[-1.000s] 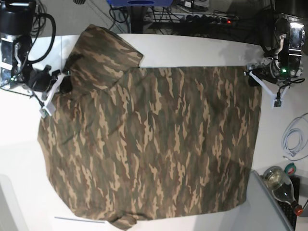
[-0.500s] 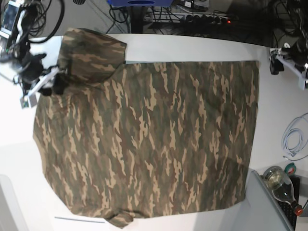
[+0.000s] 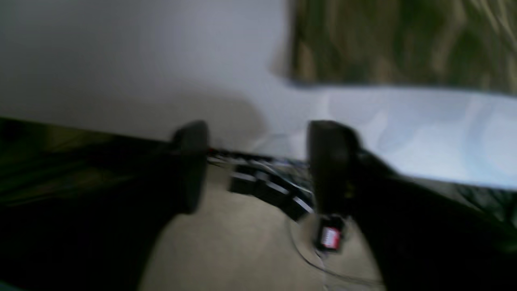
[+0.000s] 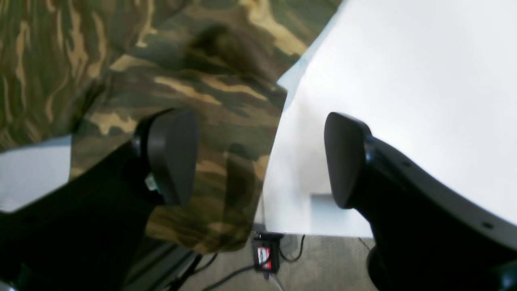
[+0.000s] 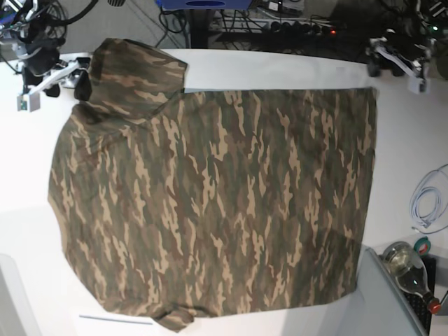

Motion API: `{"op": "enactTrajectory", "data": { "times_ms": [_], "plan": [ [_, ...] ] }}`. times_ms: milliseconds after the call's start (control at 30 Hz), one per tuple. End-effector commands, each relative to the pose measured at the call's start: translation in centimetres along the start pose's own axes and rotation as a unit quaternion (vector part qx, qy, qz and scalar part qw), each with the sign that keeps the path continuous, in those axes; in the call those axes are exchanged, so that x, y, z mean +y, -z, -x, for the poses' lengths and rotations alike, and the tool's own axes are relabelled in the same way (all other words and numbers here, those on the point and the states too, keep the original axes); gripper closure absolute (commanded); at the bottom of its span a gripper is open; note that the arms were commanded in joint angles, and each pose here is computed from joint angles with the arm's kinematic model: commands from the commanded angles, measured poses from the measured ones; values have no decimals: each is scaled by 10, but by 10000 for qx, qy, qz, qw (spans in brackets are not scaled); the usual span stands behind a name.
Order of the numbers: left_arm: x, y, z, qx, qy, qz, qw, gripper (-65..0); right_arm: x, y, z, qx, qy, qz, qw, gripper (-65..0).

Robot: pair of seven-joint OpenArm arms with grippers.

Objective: Layout the t-shirt on the table in an organized manner, then fold the t-shirt properly
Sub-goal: 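Release the edges and regrasp the shirt corners with both grippers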

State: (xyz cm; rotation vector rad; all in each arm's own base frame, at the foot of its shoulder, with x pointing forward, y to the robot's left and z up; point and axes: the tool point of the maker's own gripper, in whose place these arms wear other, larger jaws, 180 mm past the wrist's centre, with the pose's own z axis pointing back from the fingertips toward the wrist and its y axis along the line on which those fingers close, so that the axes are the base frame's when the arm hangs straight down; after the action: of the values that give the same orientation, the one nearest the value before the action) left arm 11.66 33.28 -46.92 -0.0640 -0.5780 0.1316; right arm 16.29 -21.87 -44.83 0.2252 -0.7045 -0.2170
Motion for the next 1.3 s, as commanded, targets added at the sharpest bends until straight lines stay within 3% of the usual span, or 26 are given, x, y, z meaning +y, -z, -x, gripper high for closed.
{"op": "enactTrajectory", "data": {
  "times_ms": [0, 67, 333, 567, 700, 800, 900, 1033, 1133, 1267],
  "plan": [
    [6, -4, -10, -167, 45, -30, 9998, -464, -5, -3, -9, -203, 48, 34, 9998, -453],
    [2, -1, -7, -165, -37, 21, 9999, -492, -9, -3, -3, -162, 135, 65, 9998, -453],
    [-12, 14, -33, -506, -193, 159, 9984, -492, -10, -1, -3, -157, 139, 59, 9998, -453],
    [-15, 36, -31, -446, -573, 280, 9970, -492, -11, -1, -4, -165, 145, 71, 9997, -453],
    [-18, 45, -25, -345, -742, 350, 9960, -481, -35, -8, -8, -356, 474, 401, 9974, -459],
    [-24, 48, -20, -309, -821, 404, 9953, -406, -51, -3, 6, -263, 885, 512, 9944, -462],
    [-25, 48, -19, -305, -812, 410, 9954, -247, -60, 5, 25, 14, 1068, 478, 9931, -462],
    [-23, 48, -19, -287, -779, 390, 9958, -76, -38, 22, 36, 327, 892, 94, 9954, -462],
    [-23, 48, -19, -282, -774, 387, 9958, 0, -22, 28, 43, 467, 809, -104, 9956, -462],
    [-23, 48, -19, -270, -769, 385, 9959, 0, -9, 31, 53, 578, 857, -227, 9944, -461]
  ]
}}
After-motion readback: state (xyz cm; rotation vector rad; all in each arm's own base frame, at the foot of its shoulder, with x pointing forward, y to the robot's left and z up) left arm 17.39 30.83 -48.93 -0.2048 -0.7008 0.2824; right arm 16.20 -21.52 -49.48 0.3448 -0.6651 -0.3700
